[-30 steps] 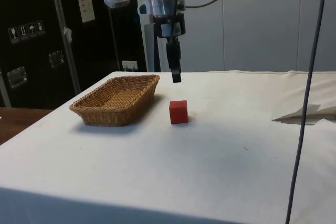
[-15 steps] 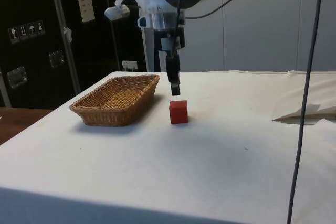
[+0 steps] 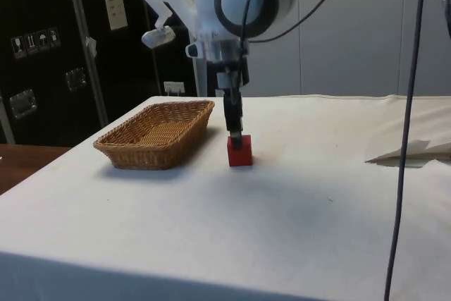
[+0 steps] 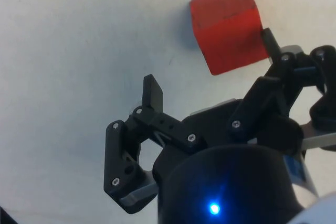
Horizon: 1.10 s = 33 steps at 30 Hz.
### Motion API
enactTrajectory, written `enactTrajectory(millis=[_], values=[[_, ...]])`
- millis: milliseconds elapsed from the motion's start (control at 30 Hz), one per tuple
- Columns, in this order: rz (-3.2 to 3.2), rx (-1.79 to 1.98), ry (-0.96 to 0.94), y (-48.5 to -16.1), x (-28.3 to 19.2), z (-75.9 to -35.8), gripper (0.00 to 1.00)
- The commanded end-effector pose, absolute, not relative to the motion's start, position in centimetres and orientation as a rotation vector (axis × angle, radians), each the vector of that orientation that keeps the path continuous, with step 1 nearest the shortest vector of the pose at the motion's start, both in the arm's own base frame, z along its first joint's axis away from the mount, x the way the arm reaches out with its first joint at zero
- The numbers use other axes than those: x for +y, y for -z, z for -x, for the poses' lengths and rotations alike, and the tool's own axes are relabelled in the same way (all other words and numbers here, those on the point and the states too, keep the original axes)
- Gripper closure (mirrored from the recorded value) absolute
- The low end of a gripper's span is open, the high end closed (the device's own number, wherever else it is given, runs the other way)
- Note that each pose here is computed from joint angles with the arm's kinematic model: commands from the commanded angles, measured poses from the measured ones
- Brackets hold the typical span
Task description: Pick up the cube and place it into the basket.
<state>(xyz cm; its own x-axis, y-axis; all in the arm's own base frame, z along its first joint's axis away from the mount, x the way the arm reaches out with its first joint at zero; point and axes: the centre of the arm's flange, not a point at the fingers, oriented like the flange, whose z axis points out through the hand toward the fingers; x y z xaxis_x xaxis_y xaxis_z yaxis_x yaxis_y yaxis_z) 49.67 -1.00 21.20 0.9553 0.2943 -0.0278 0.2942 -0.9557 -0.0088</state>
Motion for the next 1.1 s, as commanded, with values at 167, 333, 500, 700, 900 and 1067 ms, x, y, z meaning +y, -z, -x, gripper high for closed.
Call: enactTrajectory(millis=[167,333,500,700,900,1067], values=[[3.106,-0.465,-0.033,-19.5,-0.6,-49.7,0.0],[3.114,-0.472,-0.045,-19.1,-0.8,-49.7,0.0],[3.117,-0.469,-0.047,-18.0,-1.4,-49.8,0.0],[3.123,-0.468,-0.058,-17.5,-2.0,-50.0,0.0],[3.129,-0.468,-0.05,-18.2,-2.1,-50.0,0.0],[3.126,-0.469,-0.038,-19.9,-1.5,-49.6,0.0]])
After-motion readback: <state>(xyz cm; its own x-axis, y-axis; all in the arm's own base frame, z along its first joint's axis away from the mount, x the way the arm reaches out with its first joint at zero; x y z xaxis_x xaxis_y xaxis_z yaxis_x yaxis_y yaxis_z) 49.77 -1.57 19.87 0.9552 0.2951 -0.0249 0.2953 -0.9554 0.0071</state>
